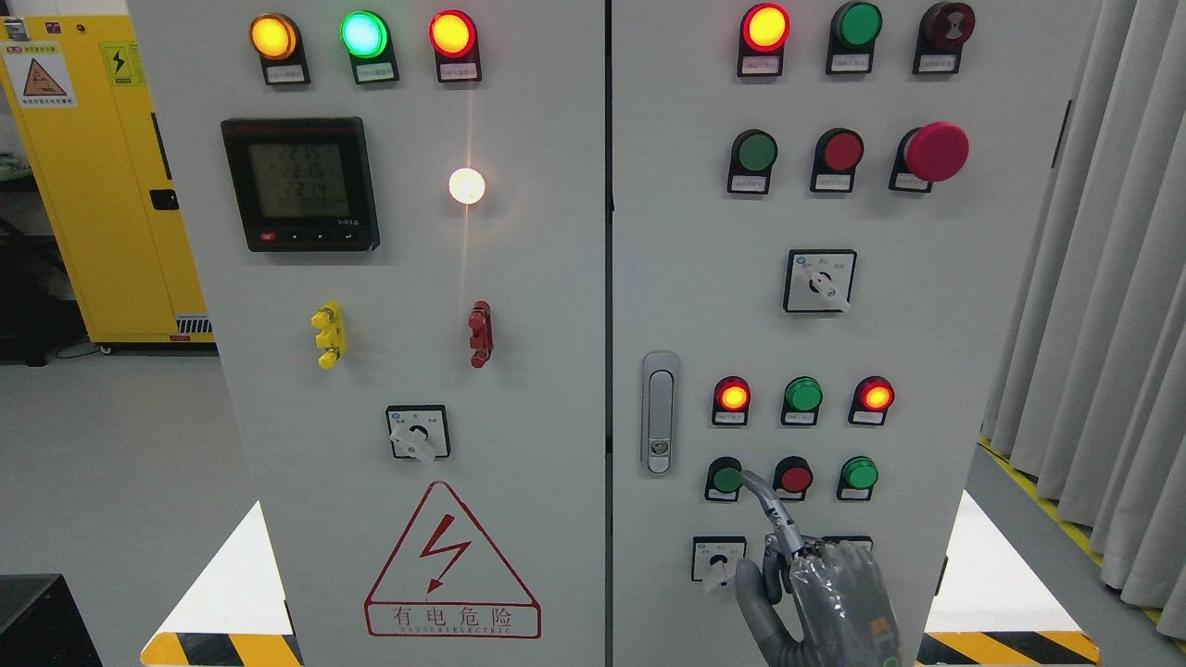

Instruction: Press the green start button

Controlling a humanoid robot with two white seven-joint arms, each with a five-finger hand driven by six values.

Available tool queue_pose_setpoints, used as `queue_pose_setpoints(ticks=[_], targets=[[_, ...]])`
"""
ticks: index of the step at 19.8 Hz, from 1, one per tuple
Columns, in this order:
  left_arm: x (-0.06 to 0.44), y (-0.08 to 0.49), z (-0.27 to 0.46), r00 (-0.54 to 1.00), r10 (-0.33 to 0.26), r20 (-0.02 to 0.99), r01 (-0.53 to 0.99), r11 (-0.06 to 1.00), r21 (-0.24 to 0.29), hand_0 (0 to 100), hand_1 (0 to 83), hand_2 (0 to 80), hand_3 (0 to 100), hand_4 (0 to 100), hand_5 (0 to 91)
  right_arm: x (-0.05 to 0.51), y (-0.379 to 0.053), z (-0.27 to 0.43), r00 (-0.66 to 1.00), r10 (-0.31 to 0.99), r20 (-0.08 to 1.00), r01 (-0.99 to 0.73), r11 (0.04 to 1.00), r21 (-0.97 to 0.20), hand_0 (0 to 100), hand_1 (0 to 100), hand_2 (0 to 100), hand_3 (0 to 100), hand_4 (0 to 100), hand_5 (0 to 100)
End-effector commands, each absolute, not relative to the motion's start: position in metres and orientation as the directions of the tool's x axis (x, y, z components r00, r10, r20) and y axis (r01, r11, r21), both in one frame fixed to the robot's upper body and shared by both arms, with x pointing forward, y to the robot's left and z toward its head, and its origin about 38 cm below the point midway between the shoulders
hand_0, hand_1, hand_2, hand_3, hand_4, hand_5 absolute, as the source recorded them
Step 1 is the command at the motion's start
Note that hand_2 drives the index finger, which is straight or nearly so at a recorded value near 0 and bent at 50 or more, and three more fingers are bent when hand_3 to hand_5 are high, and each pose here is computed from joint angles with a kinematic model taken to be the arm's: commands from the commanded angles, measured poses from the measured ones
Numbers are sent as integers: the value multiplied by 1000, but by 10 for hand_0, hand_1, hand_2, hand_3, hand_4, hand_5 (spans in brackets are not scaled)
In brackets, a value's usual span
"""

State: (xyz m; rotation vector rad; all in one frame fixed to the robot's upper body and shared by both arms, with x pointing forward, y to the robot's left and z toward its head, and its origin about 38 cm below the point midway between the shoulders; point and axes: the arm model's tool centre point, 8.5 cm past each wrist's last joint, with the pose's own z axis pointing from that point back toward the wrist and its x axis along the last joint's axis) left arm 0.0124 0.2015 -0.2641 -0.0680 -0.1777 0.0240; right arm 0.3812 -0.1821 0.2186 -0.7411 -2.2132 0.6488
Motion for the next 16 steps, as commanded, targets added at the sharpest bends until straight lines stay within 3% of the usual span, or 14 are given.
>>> queue_pose_setpoints(ticks=[1,3,6,7,8,10,16], targets=[[13,201,-264,984,30,177,-18,997,-69,120,556,0,0,0,0,354,-171,224,-665,228,711,24,958,-286,732,822,76,520,576,586],[13,201,-264,984,30,177,-18,997,-69,120,556,0,0,0,0,345,-166,220,-652,113,750,-77,974,-214,709,758,30,310,333,287],[13,201,-264,984,30,177,-18,997,-69,120,556,0,0,0,0,342,-165,216,-643,82,762,-101,976,-190,703,716,0,212,237,209],[12,202,-264,984,30,175,-18,997,-69,120,556,0,0,0,0,341,-163,215,-641,71,764,-112,976,-185,627,630,0,125,142,131],[13,201,-264,984,30,177,-18,997,-69,120,556,0,0,0,0,341,-162,215,-639,56,767,-124,977,-175,653,605,0,120,141,128],[13,201,-264,984,30,177,-18,997,-69,120,556,0,0,0,0,340,-162,214,-630,24,776,-140,980,-144,579,582,0,102,135,117],[13,201,-264,984,30,177,-18,997,-69,120,556,0,0,0,0,339,-164,210,-586,-47,809,-173,983,-68,520,571,0,75,117,103]])
